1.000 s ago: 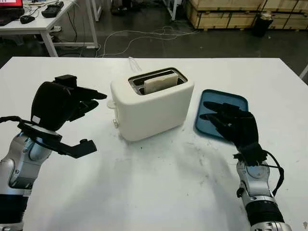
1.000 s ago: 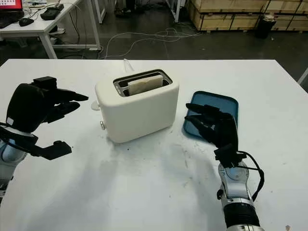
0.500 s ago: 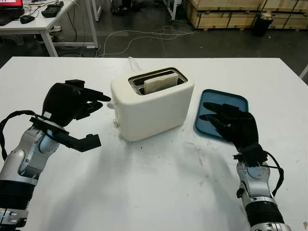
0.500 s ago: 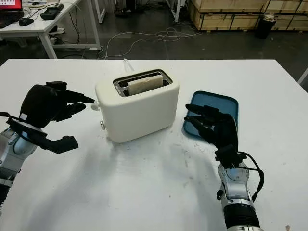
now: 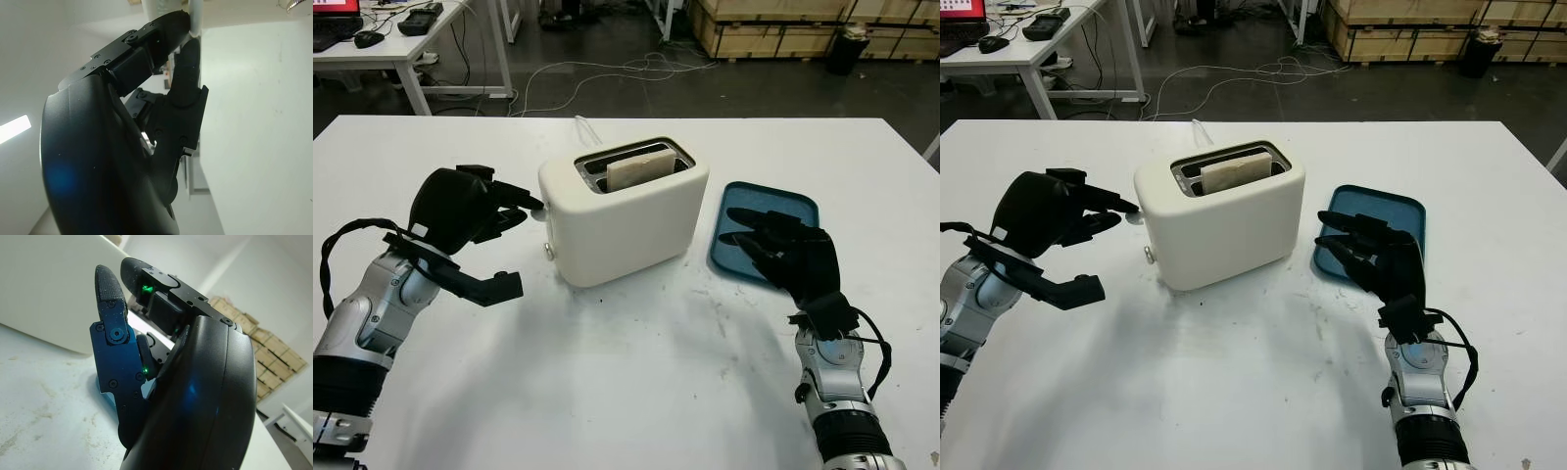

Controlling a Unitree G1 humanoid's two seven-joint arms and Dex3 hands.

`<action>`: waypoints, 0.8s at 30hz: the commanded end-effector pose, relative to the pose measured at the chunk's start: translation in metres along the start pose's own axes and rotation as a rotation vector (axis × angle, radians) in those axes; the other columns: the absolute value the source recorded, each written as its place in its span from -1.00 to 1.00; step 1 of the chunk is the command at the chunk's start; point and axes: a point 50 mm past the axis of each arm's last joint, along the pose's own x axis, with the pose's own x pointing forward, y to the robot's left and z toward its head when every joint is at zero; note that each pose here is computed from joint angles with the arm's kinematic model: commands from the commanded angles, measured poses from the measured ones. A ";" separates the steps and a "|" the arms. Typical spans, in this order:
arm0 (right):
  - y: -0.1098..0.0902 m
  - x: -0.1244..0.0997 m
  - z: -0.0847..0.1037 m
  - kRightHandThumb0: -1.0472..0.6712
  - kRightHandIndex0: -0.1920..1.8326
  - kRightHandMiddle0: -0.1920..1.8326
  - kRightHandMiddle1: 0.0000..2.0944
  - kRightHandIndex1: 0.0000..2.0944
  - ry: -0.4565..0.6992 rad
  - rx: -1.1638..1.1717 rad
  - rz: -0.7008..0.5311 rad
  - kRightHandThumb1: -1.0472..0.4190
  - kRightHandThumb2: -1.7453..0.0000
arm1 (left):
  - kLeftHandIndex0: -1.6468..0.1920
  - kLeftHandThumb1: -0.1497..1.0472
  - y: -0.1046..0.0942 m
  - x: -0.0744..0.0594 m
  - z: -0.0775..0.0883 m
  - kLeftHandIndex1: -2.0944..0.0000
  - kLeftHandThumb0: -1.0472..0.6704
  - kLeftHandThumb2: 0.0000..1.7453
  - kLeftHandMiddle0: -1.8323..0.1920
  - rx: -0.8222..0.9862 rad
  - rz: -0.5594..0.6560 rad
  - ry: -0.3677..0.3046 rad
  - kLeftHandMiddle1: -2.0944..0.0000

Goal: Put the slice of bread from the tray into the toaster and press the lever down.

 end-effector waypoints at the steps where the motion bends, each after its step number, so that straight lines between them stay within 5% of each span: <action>1: 0.000 -0.001 0.000 -0.34 0.28 0.22 -1.00 -0.70 0.000 0.013 -0.007 -0.83 0.92 | -0.38 0.79 0.004 0.004 0.002 0.83 -0.10 -0.84 -0.02 0.023 0.006 -0.031 -0.67; 9: 0.000 -0.001 0.000 -0.33 0.28 0.23 -1.00 -0.70 0.001 0.001 -0.005 -0.83 0.92 | -0.36 0.79 0.007 -0.002 0.011 0.77 -0.10 -0.83 -0.04 0.015 0.033 -0.071 -0.67; 14: 0.001 -0.001 0.000 -0.34 0.28 0.23 -1.00 -0.70 -0.002 0.006 -0.003 -0.83 0.92 | -0.11 0.79 0.007 -0.002 0.011 0.40 -0.09 -0.82 -0.02 0.020 0.012 -0.064 -0.67; 24: -0.001 -0.002 0.000 -0.33 0.28 0.22 -1.00 -0.71 -0.005 -0.007 -0.006 -0.83 0.92 | -0.08 0.79 0.004 0.001 0.008 0.31 -0.09 -0.85 -0.02 0.028 -0.020 -0.049 -0.67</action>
